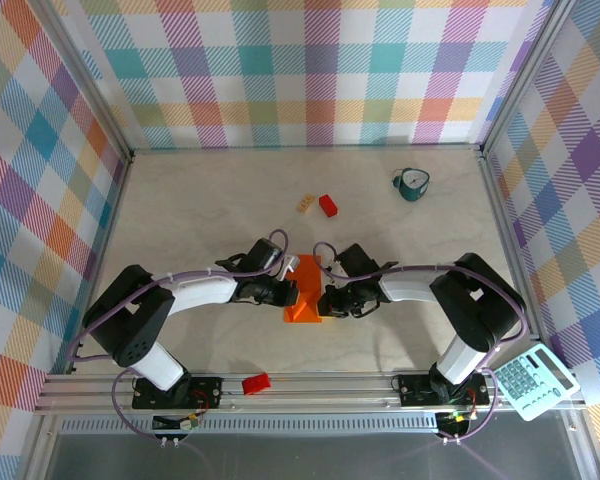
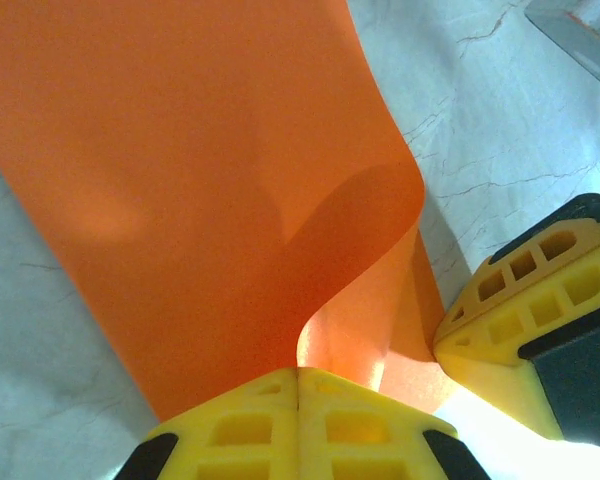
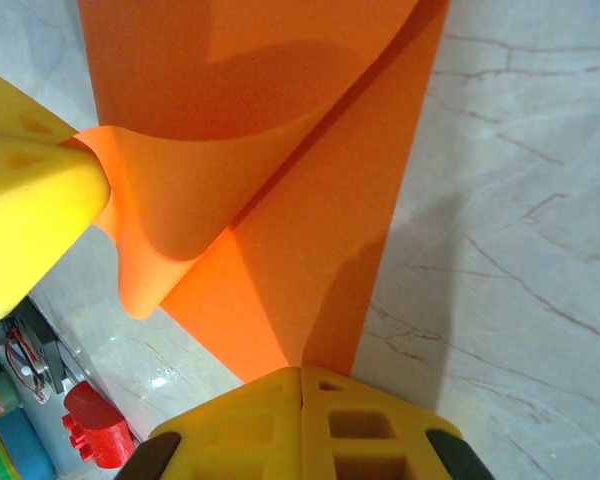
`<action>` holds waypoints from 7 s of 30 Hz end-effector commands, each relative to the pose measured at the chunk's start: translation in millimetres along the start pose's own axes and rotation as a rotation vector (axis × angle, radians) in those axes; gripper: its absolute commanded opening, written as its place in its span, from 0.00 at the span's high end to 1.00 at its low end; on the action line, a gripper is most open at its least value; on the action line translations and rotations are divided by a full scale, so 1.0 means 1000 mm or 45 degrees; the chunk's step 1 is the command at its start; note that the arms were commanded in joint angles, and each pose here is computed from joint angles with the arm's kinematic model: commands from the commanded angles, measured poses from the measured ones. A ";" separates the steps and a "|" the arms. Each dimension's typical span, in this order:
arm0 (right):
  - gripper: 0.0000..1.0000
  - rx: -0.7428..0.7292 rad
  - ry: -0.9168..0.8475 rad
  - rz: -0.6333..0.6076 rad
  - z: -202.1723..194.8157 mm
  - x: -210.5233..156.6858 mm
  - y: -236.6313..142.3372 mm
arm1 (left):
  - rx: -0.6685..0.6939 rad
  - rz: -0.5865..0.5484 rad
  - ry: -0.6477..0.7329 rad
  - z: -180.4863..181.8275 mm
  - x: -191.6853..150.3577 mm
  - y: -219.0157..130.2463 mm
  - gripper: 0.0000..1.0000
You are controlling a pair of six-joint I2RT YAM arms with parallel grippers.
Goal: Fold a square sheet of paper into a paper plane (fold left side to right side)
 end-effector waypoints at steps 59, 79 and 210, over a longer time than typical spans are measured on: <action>1.00 -0.157 0.064 0.048 -0.026 -0.010 0.008 | 0.181 0.049 0.083 0.026 0.011 -0.001 1.00; 1.00 -0.153 0.061 0.051 -0.025 -0.008 0.008 | 0.123 0.013 0.097 0.021 0.015 0.001 1.00; 1.00 -0.056 0.126 -0.066 -0.008 0.030 0.021 | 0.121 -0.081 0.081 0.007 0.021 -0.038 0.82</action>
Point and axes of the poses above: each hand's point on the last joint's axis, 136 mm out from that joint toward the fingers, its own y axis out along the fingers, its own z axis along the line the jaws close on, x = y × z, the point moved 4 cm from there along -y, back along the fingers, and after that the axes turned 11 degrees about y, right-handed, at the moved point
